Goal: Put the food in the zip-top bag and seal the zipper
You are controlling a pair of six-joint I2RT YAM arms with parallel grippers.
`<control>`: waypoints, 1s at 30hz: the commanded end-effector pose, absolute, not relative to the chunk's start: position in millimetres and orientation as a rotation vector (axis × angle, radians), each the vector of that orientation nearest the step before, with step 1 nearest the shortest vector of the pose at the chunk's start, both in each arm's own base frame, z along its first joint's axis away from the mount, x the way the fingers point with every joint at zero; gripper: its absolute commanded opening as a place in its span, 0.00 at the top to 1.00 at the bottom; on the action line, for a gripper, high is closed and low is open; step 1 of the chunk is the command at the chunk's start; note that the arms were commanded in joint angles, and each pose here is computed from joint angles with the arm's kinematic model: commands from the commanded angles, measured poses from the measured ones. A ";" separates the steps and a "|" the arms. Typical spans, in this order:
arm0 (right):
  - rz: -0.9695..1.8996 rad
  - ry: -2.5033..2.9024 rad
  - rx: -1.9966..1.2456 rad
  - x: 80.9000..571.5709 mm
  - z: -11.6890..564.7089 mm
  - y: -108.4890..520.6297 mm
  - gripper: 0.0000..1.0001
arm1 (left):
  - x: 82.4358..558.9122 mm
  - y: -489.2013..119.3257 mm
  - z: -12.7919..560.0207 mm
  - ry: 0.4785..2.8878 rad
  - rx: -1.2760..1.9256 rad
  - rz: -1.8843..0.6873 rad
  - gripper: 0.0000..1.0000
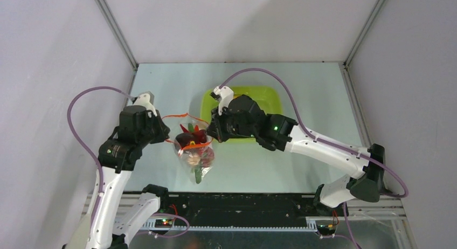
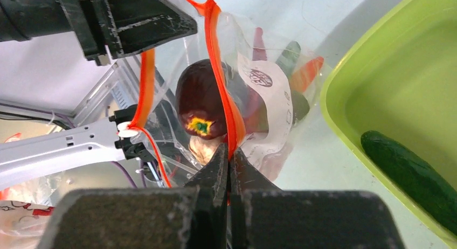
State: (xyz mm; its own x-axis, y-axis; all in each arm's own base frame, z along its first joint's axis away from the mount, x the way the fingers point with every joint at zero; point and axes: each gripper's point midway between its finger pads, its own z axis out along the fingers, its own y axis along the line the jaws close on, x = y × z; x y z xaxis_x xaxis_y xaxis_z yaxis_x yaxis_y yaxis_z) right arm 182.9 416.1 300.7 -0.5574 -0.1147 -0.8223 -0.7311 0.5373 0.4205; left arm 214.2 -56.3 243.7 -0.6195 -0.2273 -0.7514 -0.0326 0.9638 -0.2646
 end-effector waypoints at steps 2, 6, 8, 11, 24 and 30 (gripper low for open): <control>1.058 1.966 -0.738 178.0 312.2 431.2 1.00 | 199.8 -76.5 254.2 2.243 -0.105 -0.418 0.94; 1.136 1.989 -0.834 168.9 299.9 455.7 1.00 | 191.6 -116.4 259.3 2.233 0.049 -0.682 0.94; 1.076 2.018 -0.805 179.3 290.5 451.2 1.00 | 191.2 -112.0 262.4 2.224 0.051 -0.651 0.94; 1.018 2.055 -0.728 197.6 277.0 434.7 1.00 | 198.4 -84.3 259.6 2.218 -0.062 -0.468 0.90; 1.160 2.038 -0.854 204.6 256.5 443.1 0.81 | 235.6 -63.9 257.8 2.210 -0.182 -0.297 0.98; 1.063 1.834 -0.859 243.3 294.2 406.3 0.37 | 241.3 -60.1 262.0 2.201 -0.136 -0.252 0.98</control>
State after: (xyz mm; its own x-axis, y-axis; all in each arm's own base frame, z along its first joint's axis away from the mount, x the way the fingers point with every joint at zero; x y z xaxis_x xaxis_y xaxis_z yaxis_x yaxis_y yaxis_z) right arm 221.9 426.8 242.5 -0.5845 -0.2327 -0.7773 -0.7722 0.4537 0.4448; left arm 228.4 -59.5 235.8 -0.6691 -0.2222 -0.7092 -0.0612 0.9675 -0.2454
